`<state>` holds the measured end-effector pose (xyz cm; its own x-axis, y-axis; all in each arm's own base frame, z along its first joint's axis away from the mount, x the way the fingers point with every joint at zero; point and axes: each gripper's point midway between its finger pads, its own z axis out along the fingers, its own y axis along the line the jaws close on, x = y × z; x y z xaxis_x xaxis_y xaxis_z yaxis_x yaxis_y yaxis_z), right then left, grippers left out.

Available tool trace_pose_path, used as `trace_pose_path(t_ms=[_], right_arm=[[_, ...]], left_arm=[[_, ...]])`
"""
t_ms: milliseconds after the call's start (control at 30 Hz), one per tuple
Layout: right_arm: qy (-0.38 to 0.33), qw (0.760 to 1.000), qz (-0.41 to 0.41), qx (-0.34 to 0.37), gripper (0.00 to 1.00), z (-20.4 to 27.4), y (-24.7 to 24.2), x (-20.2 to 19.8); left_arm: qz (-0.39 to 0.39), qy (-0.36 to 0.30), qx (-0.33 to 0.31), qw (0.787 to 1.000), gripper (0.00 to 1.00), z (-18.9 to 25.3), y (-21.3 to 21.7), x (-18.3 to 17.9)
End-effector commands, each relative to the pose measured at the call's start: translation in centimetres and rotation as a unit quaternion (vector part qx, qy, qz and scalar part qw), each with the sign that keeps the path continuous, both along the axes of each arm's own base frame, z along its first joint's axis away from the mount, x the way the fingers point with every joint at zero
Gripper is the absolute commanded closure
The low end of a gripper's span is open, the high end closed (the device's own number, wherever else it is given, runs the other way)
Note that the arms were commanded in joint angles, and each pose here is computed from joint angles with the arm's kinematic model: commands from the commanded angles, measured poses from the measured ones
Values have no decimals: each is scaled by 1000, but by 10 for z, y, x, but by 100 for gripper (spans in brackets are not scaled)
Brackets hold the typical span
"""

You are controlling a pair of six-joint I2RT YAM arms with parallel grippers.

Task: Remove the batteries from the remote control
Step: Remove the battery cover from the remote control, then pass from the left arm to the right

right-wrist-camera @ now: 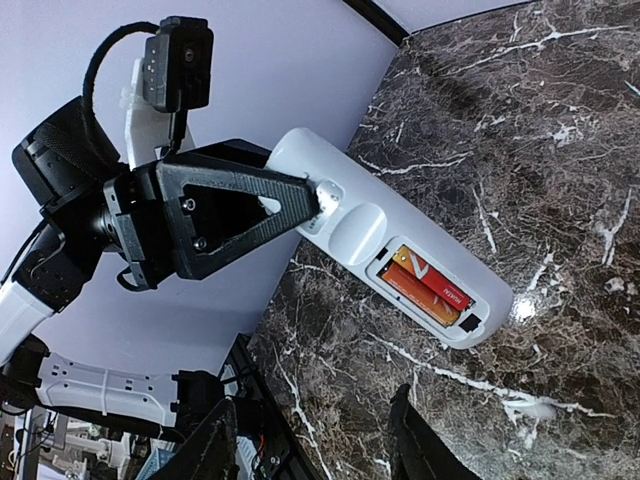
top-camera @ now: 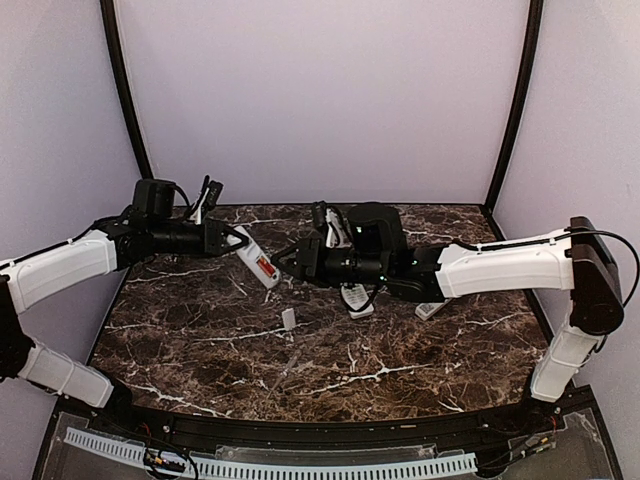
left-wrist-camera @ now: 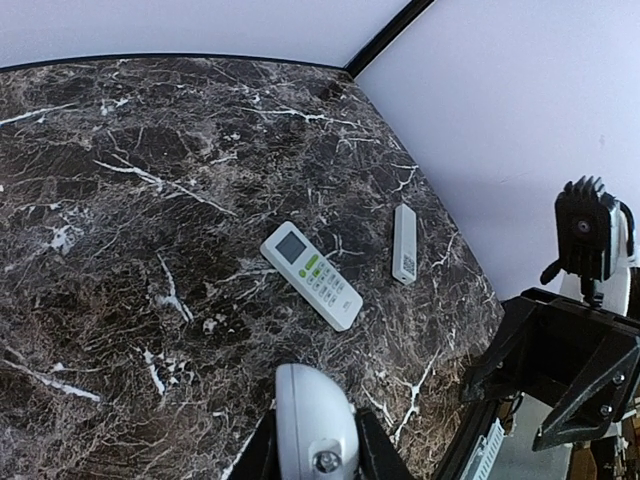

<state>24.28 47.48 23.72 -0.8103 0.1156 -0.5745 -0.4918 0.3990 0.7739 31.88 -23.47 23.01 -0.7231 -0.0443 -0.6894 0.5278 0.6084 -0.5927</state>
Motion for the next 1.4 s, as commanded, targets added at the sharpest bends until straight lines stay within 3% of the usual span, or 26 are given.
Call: trace_pose_path(t_ms=[0, 367, 600, 800, 933, 1100, 1367], right_arm=[[-20, 999, -24, 10, 52, 11, -8, 10], [-42, 996, -70, -35, 51, -5, -37, 26], [-64, 984, -102, -135, 48, -29, -70, 32], [-80, 975, -106, -179, 40, -37, -92, 26], [-109, 972, -73, -196, 29, -32, -94, 21], [-182, 967, 42, -172, 15, -11, -59, -1], [-263, 935, 108, -210, 11, -5, 3, -25]], left_arm=[[15, 10, 31, 999, 100, -6, 5, 6], [19, -18, 13, 1000, 100, 11, 6, 3], [17, -65, -24, 997, 100, 41, 13, -3], [-41, -66, -60, 995, 100, 55, 2, -15], [-67, -25, -50, 996, 100, 42, -1, -25], [-122, 31, -59, 990, 100, 32, -10, -43], [-150, 126, -62, 979, 100, 11, -19, -61]])
